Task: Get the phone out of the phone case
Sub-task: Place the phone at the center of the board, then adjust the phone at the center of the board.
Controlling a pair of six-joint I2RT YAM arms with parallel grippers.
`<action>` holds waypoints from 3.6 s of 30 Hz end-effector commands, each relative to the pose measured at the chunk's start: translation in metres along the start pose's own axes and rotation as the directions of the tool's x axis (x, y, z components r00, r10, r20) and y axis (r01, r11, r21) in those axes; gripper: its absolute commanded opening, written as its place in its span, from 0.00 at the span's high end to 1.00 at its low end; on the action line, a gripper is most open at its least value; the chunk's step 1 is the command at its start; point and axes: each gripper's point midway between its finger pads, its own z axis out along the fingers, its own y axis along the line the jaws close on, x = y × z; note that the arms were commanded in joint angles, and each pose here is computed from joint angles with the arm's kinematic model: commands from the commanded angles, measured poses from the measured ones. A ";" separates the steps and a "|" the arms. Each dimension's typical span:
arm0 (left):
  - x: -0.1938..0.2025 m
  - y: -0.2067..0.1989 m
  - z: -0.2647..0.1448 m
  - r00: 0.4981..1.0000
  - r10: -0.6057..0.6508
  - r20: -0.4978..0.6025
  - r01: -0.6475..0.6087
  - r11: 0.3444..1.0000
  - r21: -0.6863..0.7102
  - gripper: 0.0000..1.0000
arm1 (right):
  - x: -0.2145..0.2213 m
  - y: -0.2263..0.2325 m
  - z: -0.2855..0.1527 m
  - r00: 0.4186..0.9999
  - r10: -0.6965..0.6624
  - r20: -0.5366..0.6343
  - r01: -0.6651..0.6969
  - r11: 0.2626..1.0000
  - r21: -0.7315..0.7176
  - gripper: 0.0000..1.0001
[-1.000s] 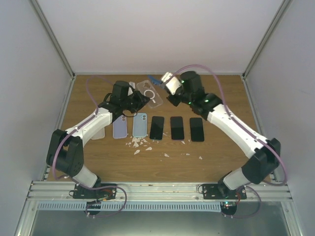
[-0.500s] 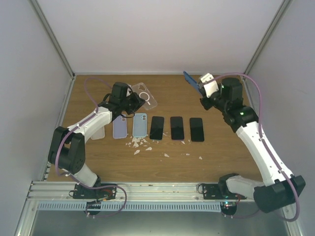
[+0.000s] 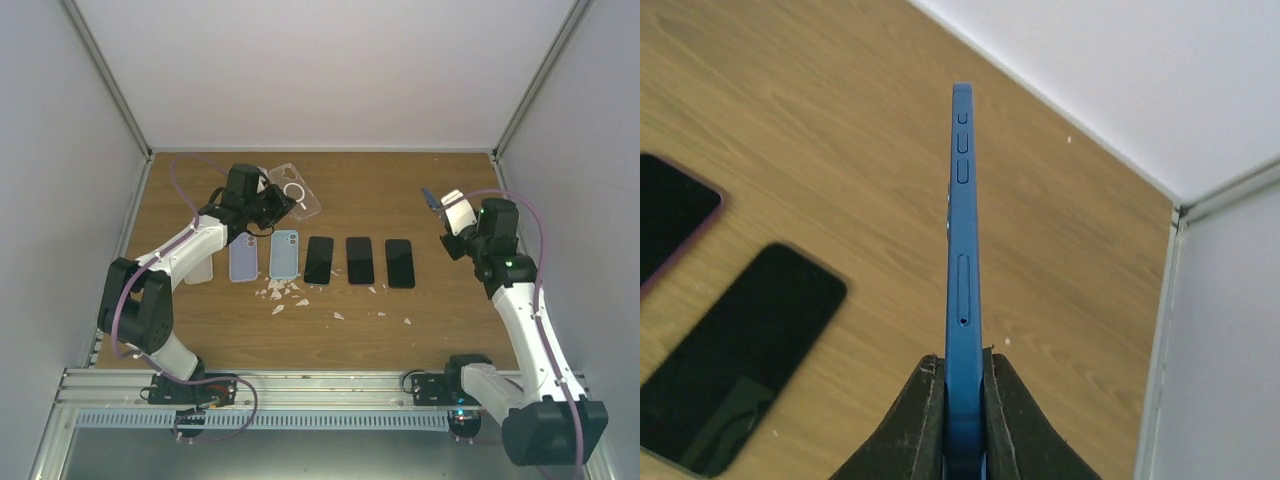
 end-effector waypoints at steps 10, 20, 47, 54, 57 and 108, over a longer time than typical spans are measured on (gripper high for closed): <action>-0.021 -0.024 -0.005 0.998 0.042 0.053 -0.045 0.997 0.062 1.00 | 0.072 -0.013 0.017 0.984 -0.138 -0.108 0.152 0.980 0.127 0.99; -0.028 -0.027 -0.005 0.997 0.046 0.068 -0.050 0.997 0.061 1.00 | 0.107 -0.004 0.029 0.949 -0.293 -0.116 0.313 0.921 0.232 1.00; -0.032 -0.020 0.000 0.997 0.034 0.070 -0.037 0.998 0.045 1.00 | 0.149 0.055 0.057 0.845 -0.512 -0.158 0.531 0.839 0.118 0.82; -0.033 -0.021 0.000 0.997 0.035 0.069 -0.038 0.998 0.045 1.00 | 0.156 0.062 0.059 0.840 -0.516 -0.167 0.532 0.843 0.076 0.67; -0.033 -0.021 0.000 0.997 0.035 0.066 -0.038 0.998 0.047 1.00 | 0.158 0.064 0.057 0.841 -0.513 -0.173 0.528 0.847 0.056 0.54; -0.042 -0.029 -0.008 0.993 0.097 0.065 -0.102 0.991 0.088 1.00 | 0.244 0.025 0.081 0.890 -0.303 -0.342 0.059 0.817 -0.573 0.38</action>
